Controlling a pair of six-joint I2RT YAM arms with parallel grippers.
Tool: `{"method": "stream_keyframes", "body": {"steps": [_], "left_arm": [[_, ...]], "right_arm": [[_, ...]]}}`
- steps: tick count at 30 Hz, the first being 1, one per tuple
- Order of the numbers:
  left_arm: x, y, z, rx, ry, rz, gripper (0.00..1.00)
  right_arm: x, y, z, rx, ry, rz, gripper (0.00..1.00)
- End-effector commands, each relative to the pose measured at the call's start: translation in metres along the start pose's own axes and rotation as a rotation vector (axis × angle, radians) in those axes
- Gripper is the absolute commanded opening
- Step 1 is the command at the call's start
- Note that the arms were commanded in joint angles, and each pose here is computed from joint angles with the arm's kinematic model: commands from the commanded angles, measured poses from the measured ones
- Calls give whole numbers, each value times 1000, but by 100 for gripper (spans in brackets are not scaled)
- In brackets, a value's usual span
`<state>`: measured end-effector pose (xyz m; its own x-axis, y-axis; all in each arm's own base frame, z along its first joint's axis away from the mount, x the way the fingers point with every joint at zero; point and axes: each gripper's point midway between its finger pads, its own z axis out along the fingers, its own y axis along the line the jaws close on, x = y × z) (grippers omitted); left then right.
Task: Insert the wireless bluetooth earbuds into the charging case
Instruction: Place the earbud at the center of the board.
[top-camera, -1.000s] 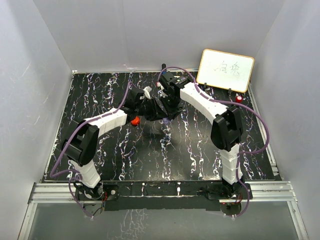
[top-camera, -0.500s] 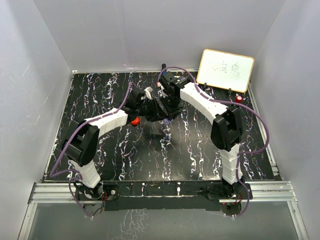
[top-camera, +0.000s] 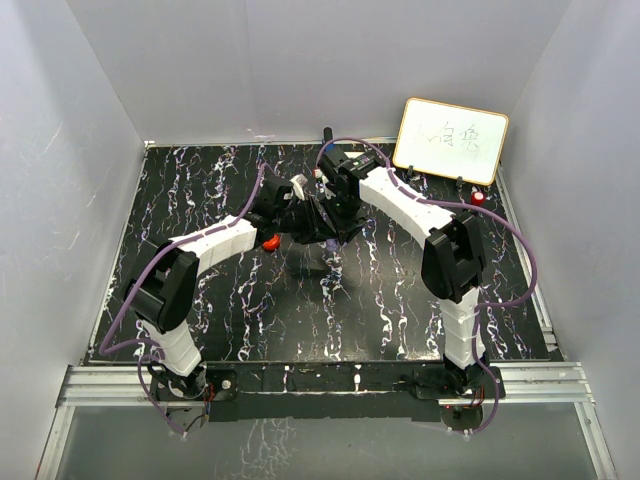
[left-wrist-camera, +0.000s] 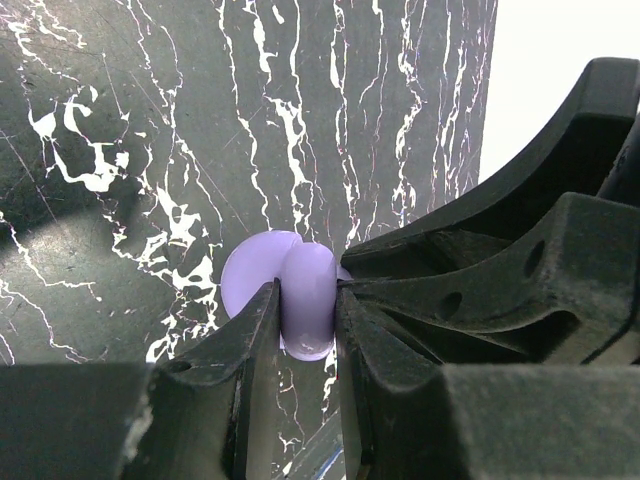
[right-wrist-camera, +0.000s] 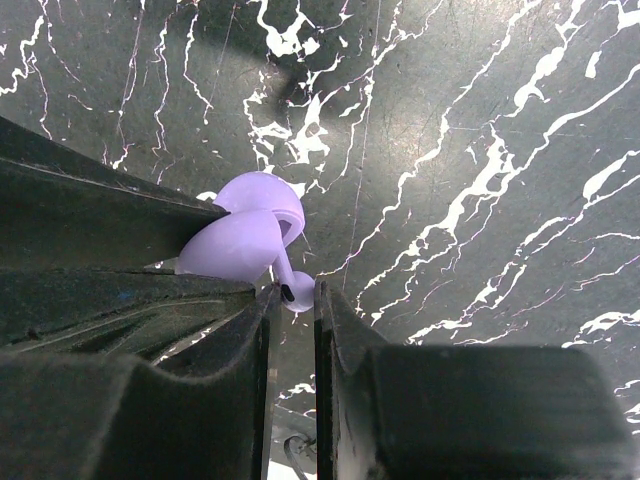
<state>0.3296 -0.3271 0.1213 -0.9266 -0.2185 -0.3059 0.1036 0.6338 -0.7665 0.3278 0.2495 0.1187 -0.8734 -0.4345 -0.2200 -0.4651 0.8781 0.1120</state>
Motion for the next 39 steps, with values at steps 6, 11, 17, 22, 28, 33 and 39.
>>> {"method": "stream_keyframes", "body": {"steps": [6, 11, 17, 22, 28, 33, 39], "left_arm": [[-8, -16, -3, 36, -19, 26, 0], [-1, -5, -3, 16, -13, 1, 0], [-3, 11, -6, -1, -20, -35, 0], [-6, 18, -8, 2, -25, -53, 0], [-23, 7, -32, 71, -80, -70, 0], [-45, -7, -66, 146, -144, -58, 0], [-56, -12, -92, 148, -188, -40, 0]], "right_arm": [[-10, -1, -10, 23, -52, 4, 0], [-19, -7, -19, 45, -92, 24, 0], [-21, -16, -28, 59, -119, 46, 0], [-22, -19, -33, 57, -140, 51, 0], [-9, -21, -8, 46, -80, 15, 0], [-7, -16, 26, -21, -122, -103, 0], [-23, -3, 49, -116, -216, -191, 0]]}}
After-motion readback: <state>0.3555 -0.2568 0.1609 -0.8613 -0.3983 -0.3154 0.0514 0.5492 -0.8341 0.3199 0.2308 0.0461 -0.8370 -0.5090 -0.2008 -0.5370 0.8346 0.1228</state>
